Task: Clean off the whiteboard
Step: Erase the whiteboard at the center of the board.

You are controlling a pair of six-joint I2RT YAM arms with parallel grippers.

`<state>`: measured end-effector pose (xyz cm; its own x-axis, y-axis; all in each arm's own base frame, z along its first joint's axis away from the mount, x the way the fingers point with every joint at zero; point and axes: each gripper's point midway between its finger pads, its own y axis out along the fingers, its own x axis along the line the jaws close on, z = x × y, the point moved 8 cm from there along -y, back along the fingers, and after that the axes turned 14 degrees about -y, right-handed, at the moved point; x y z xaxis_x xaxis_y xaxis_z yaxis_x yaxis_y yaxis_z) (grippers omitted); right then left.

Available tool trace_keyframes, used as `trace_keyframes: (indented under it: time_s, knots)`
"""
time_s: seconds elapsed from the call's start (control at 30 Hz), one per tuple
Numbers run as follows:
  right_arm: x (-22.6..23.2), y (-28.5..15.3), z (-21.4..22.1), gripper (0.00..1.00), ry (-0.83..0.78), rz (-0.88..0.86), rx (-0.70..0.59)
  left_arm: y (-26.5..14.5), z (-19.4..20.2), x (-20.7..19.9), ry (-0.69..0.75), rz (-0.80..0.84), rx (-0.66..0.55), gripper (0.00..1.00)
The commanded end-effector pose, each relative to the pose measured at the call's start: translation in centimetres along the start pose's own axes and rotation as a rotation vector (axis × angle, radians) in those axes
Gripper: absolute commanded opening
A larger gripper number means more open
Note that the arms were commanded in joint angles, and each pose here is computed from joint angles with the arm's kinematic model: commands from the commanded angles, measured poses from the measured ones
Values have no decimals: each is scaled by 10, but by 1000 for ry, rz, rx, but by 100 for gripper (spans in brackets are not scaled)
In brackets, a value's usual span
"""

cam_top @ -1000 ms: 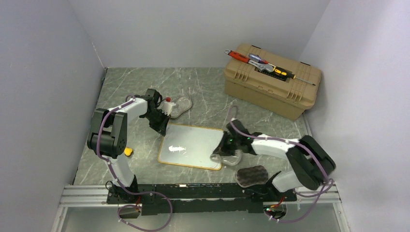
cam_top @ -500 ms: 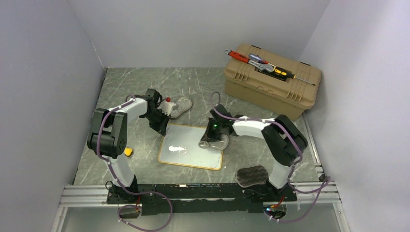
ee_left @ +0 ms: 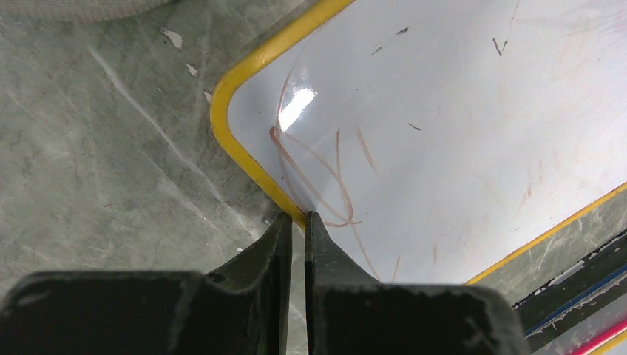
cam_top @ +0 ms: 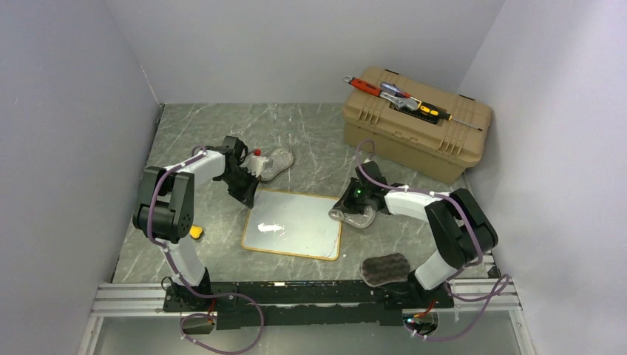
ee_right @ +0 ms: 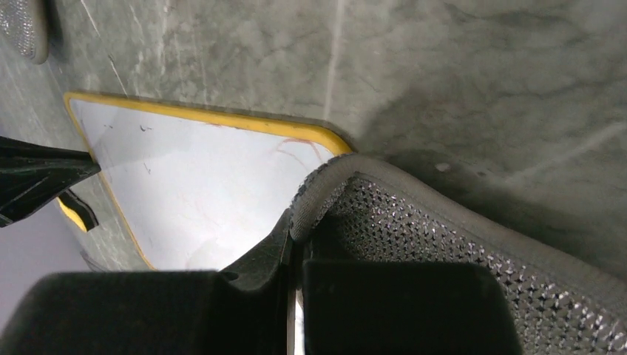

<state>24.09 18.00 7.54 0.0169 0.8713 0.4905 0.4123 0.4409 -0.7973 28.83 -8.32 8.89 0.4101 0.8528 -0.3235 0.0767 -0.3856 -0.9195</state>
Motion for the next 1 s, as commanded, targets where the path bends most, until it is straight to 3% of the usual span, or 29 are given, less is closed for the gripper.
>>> trace_keyframes:
  time_s: [0.0,0.2,0.3,0.57,0.67,0.77,0.97]
  knots:
    - [-40,31,53,0,-87,293,187,17,18,10,43,-49,87,2]
    - [53,100,82,0,-215,129,290,19,18,10,36,-41,96,2]
    - [69,108,85,0,-208,95,309,17,17,10,37,-42,96,2]
    - [-44,31,75,0,-29,241,201,15,17,9,47,-37,87,2]
    - [-56,20,82,0,-49,285,192,15,17,9,48,-31,84,3]
    - [-30,41,93,0,-95,238,243,16,18,9,43,-29,87,3]
    - [78,117,110,0,-269,103,344,16,19,9,43,-30,89,2]
